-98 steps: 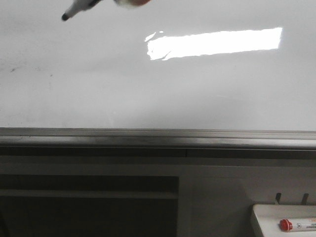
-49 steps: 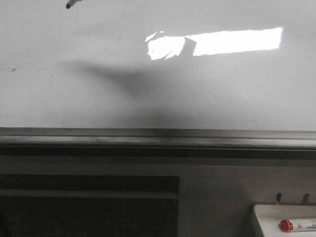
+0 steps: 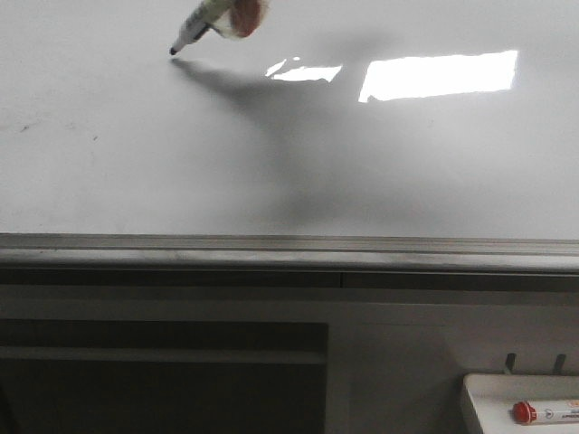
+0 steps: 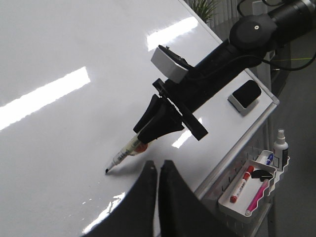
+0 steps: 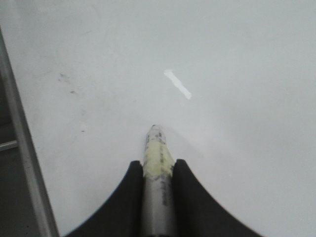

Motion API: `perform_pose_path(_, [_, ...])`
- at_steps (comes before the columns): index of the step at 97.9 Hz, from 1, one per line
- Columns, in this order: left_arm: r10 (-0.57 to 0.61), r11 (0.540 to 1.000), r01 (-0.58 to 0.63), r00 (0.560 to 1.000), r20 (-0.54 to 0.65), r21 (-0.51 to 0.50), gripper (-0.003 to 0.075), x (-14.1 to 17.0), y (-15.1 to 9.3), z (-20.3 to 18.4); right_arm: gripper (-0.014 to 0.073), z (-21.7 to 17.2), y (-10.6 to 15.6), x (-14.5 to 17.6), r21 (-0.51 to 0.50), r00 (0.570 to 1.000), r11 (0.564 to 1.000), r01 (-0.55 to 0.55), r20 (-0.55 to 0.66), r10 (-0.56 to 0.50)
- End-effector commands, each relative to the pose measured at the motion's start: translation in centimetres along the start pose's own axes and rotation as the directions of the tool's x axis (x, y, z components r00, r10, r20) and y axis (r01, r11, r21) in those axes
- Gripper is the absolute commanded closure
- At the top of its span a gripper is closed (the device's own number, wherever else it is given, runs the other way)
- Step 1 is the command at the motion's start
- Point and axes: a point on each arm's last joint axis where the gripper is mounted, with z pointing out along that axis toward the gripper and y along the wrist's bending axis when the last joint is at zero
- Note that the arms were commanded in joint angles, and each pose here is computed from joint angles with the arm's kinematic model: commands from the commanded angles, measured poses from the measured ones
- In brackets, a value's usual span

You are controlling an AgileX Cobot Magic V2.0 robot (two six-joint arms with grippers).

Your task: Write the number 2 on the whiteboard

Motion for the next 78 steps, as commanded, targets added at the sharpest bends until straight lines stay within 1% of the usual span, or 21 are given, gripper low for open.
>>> perform_pose_path(1, [-0.031, 1.0, 0.03, 0.997, 0.076, 0.006, 0.0741, -1.0, 0.1, 0.1, 0.0658, -1.5, -2.3, -1.7, 0.115, 0.997, 0.993, -0.01, 0.076, 0.001])
perform_pose_path(14, [-0.047, 0.999, 0.045, 0.996, 0.07, 0.02, 0.0741, -0.8, -0.1, 0.2, 0.0658, -2.0, -4.0, -1.8, 0.163, 0.997, 0.986, -0.024, 0.079, 0.012])
perform_pose_path(29, [-0.047, 0.999, 0.045, 0.997, 0.069, 0.02, 0.0741, -0.8, -0.1, 0.3, 0.0658, -3.3, -5.5, -1.8, 0.194, 0.997, 0.981, -0.031, 0.077, 0.016])
perform_pose_path(42, [-0.047, 0.999, 0.045, 0.997, 0.069, 0.02, 0.0741, -0.8, -0.1, 0.3, 0.0657, -4.8, -6.3, -1.6, 0.192, 0.998, 0.981, -0.022, 0.056, 0.011])
perform_pose_path(48, [-0.047, 0.999, 0.045, 0.997, 0.069, 0.02, 0.0741, -0.8, -0.1, 0.3, 0.0655, -5.6, -6.6, -1.3, 0.187, 0.998, 0.981, -0.048, 0.048, 0.04])
perform_pose_path(58, [-0.047, 0.999, 0.045, 0.997, 0.069, 0.02, 0.0741, -0.8, -0.1, 0.3, 0.0655, -6.3, -6.4, -0.6, 0.159, 0.996, 0.983, -0.086, 0.023, 0.084])
perform_pose_path(68, [-0.045, 0.999, 0.044, 0.997, 0.069, 0.019, 0.0741, -0.8, -0.1, 0.3, 0.0655, -6.3, -5.5, 0.6, 0.112, 0.994, 0.988, -0.107, -0.019, 0.11])
perform_pose_path(78, [-0.044, 0.999, 0.043, 0.997, 0.071, 0.018, 0.0741, -0.8, -0.1, 0.3, 0.0654, -5.7, -4.2, 2.0, 0.059, 0.984, 0.986, -0.159, -0.067, 0.163])
